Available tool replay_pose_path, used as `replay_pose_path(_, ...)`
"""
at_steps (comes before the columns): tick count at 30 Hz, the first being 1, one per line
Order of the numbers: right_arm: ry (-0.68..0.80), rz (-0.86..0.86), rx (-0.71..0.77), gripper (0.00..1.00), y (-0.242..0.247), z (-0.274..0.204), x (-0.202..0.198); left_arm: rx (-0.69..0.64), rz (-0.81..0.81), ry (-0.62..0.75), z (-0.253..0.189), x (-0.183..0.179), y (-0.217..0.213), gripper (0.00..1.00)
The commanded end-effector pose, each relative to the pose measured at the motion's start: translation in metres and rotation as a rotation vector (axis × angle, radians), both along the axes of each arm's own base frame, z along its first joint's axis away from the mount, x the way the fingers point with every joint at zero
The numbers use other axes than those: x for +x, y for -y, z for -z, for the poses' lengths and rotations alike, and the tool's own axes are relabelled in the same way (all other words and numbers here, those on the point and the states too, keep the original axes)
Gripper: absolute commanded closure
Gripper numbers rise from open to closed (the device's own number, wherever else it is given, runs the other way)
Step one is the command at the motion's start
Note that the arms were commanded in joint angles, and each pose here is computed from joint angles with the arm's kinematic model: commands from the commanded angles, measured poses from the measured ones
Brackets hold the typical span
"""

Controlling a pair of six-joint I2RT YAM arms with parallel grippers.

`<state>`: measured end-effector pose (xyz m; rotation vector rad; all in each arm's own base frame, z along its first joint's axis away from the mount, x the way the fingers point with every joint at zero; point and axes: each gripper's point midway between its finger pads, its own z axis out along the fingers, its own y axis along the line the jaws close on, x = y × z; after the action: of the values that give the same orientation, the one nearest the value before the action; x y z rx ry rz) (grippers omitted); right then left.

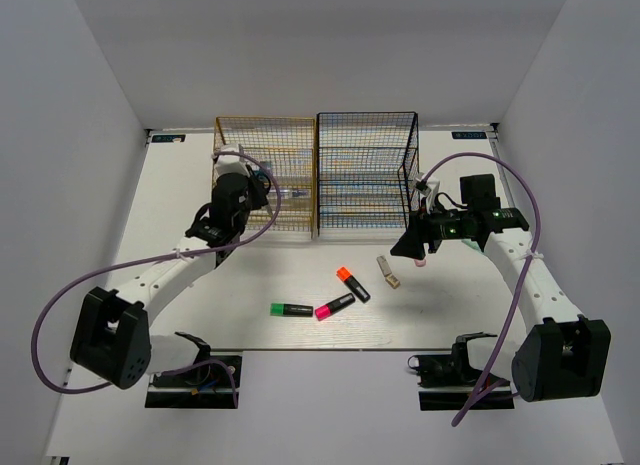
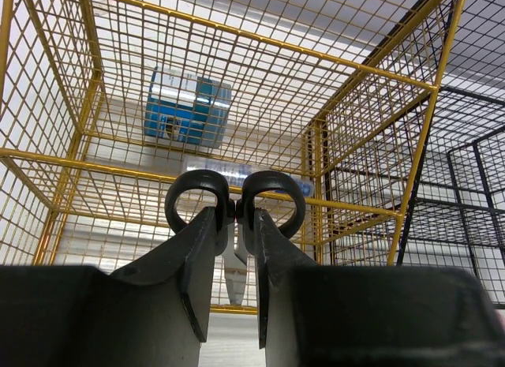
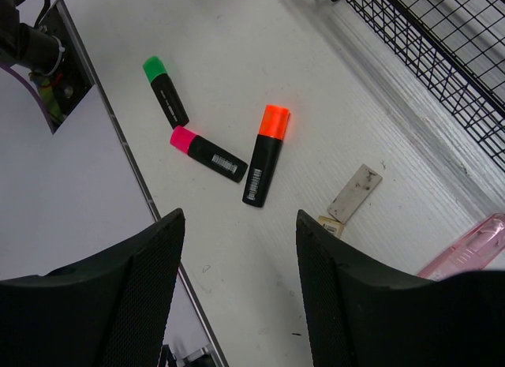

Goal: Sort the stationery into containers
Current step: Place the scissors in the storage box.

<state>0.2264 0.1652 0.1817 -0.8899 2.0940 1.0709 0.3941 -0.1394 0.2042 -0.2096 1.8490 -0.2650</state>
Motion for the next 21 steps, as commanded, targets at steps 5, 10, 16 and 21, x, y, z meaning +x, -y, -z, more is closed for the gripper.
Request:
replay_pose_path(5, 0.007, -0.013, 0.020, 0.38, -0.001, -0.005, 0.001, -0.079, -0.042, 0.118, -0.030, 0.001, -0.008, 1.00)
replay_pose_path(10, 0.006, -0.013, 0.020, 0.38, -0.001, -0.005, 0.001, -0.085, -0.039, 0.124, -0.045, 0.012, -0.004, 1.00)
replay_pose_path(16, 0.015, -0.015, 0.017, 0.38, -0.001, -0.005, 0.001, -0.106, -0.036, 0.134, -0.060, 0.024, 0.001, 1.00)
replay_pose_path(21, 0.012, -0.017, 0.016, 0.38, -0.001, -0.005, 0.001, -0.110, -0.039, 0.119, -0.058, 0.029, 0.002, 1.00)
